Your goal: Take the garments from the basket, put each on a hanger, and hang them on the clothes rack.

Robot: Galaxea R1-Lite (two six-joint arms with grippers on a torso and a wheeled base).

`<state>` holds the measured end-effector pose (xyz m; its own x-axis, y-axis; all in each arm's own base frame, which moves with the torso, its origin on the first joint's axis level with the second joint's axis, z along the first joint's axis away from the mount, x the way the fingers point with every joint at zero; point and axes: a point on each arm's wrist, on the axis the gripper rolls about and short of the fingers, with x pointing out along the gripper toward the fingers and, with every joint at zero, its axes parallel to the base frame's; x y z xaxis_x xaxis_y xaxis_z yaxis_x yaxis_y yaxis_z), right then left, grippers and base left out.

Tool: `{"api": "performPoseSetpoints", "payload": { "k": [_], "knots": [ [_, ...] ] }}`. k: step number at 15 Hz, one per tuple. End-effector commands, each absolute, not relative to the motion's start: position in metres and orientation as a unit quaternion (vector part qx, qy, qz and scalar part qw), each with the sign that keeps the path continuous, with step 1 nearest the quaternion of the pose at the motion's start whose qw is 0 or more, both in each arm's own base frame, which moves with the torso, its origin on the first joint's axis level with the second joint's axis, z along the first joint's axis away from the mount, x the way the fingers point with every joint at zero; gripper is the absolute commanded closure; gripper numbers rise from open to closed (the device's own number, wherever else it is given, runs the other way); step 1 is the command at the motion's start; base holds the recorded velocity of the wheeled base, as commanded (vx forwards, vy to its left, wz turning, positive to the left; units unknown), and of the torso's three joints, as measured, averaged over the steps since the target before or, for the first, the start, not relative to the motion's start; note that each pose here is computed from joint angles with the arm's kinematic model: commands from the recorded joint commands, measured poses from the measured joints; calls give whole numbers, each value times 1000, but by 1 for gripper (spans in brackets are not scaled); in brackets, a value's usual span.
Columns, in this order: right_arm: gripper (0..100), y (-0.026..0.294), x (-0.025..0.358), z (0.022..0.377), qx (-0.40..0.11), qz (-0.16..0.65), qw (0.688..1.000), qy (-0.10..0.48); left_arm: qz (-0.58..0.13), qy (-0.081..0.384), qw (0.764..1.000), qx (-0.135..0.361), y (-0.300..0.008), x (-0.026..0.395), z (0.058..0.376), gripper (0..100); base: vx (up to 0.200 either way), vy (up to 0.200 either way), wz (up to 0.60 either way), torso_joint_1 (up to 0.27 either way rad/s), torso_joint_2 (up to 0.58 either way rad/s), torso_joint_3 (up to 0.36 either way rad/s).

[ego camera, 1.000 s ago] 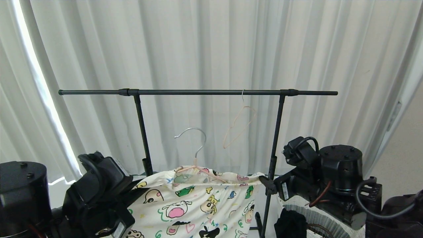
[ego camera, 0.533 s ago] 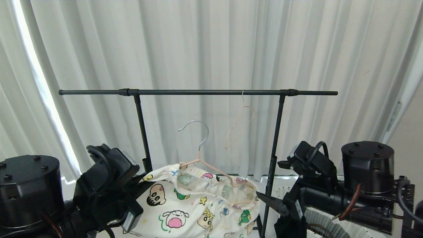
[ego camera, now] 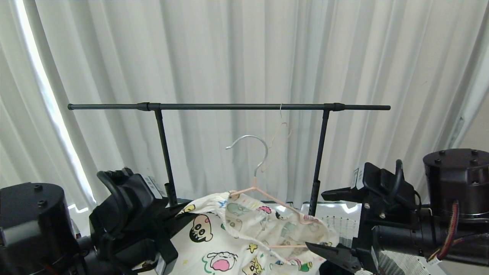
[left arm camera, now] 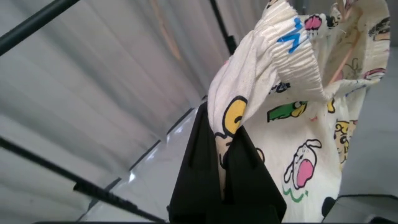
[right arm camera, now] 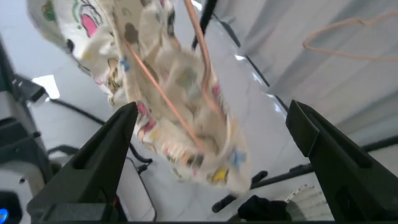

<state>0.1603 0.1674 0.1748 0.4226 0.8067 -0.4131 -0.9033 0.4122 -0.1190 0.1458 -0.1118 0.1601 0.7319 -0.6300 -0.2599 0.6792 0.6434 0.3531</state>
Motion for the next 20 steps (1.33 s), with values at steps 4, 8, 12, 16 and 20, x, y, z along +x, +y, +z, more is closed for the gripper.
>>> {"api": "performPoseSetpoints", "payload": {
  "k": [4, 8, 12, 16, 20],
  "knots": [
    [0, 180, 157, 178, -186, 566, 788, 154, -404, 22, 880, 249, -126, 136, 164, 100, 0, 0, 0, 0, 0, 0],
    [0, 190, 158, 182, -198, 578, 765, 205, -403, 12, 881, 249, -127, 136, 166, 100, 0, 0, 0, 0, 0, 0],
    [0, 204, 170, 181, -198, 580, 761, 213, -401, -1, 881, 250, -129, 138, 172, 100, 0, 0, 0, 0, 0, 0],
    [0, 207, 173, 174, -200, 577, 759, 225, -400, -5, 882, 250, -130, 139, 174, 100, 0, 0, 0, 0, 0, 0],
    [0, 206, 175, 173, -200, 573, 761, 227, -402, -4, 881, 250, -130, 138, 174, 100, 0, 0, 0, 0, 0, 0]
  ]
}}
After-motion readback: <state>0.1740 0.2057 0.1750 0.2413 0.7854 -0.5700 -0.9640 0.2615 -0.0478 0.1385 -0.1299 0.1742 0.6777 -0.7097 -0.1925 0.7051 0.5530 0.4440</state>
